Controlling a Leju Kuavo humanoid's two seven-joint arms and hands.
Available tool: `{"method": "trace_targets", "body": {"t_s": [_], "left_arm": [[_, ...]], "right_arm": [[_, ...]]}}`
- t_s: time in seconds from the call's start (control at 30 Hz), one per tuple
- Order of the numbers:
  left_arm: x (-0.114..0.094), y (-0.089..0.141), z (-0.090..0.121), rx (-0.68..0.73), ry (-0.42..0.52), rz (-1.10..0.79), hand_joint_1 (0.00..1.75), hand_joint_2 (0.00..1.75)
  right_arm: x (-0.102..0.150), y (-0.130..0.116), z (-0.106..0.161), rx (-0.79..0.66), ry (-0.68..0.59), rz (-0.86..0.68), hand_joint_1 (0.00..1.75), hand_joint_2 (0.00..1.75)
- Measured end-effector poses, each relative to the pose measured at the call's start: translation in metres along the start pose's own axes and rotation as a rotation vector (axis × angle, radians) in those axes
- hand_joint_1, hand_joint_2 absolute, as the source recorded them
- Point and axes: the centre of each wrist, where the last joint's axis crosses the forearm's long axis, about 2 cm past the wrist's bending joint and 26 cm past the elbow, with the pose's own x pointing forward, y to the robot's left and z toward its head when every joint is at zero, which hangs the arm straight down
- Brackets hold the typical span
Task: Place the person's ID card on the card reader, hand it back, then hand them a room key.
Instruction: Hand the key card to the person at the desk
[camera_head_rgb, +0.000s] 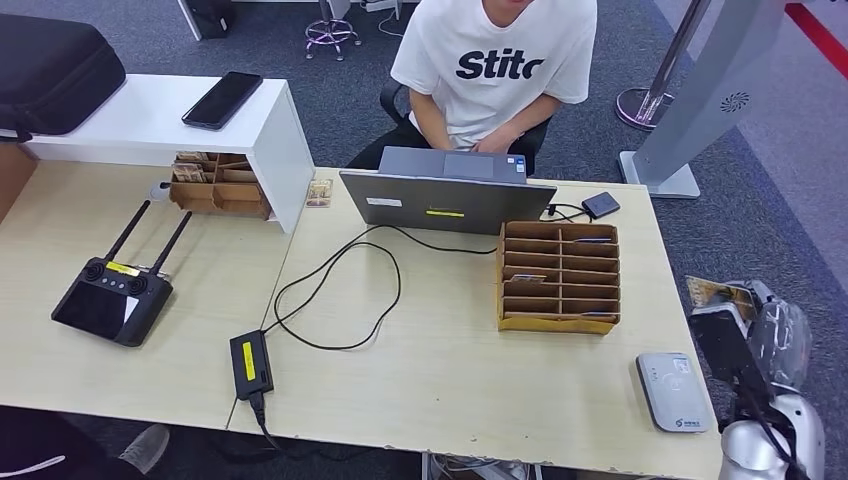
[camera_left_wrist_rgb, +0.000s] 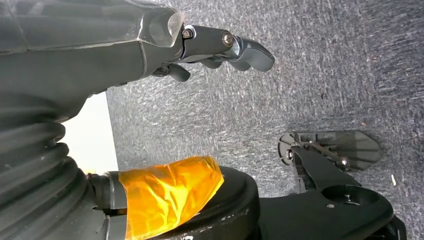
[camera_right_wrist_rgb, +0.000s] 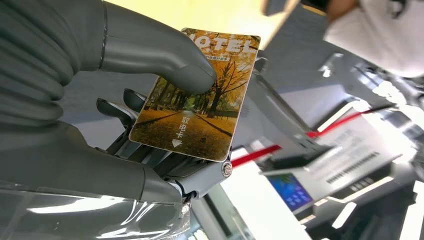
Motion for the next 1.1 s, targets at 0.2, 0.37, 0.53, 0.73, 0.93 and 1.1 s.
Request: {"method": "trace_targets", "body": {"t_s": [0.2, 0.37, 0.53, 0.73, 0.93, 1.1], "left_arm": [[0.001, 0.001, 0.0, -0.005, -0.013, -0.045, 0.0, 1.75], [0.002, 0.003, -0.001, -0.01, -0.021, -0.074, 0.0, 1.75], [0.003, 0.004, -0.001, -0.014, -0.025, -0.098, 0.0, 1.75], [0.004, 0.004, -0.001, -0.018, -0.027, -0.114, 0.0, 1.75], [0.005, 0.005, -0.001, -0.02, -0.02, -0.125, 0.0, 1.75], [0.006, 0.005, -0.001, -0.02, -0.018, -0.124, 0.0, 1.75]], "right_arm": [[0.063, -0.005, -0.06, -0.024, -0.161, 0.016, 1.75, 1.75], [0.113, -0.001, -0.101, -0.001, -0.263, 0.021, 1.74, 1.75], [0.149, 0.008, -0.135, 0.073, -0.294, 0.019, 1.7, 1.75], [0.17, 0.026, -0.158, 0.156, -0.274, 0.07, 1.74, 1.75], [0.172, 0.045, -0.166, 0.236, -0.228, 0.103, 1.75, 1.75], [0.171, 0.053, -0.168, 0.274, -0.21, 0.118, 1.75, 1.75]]}}
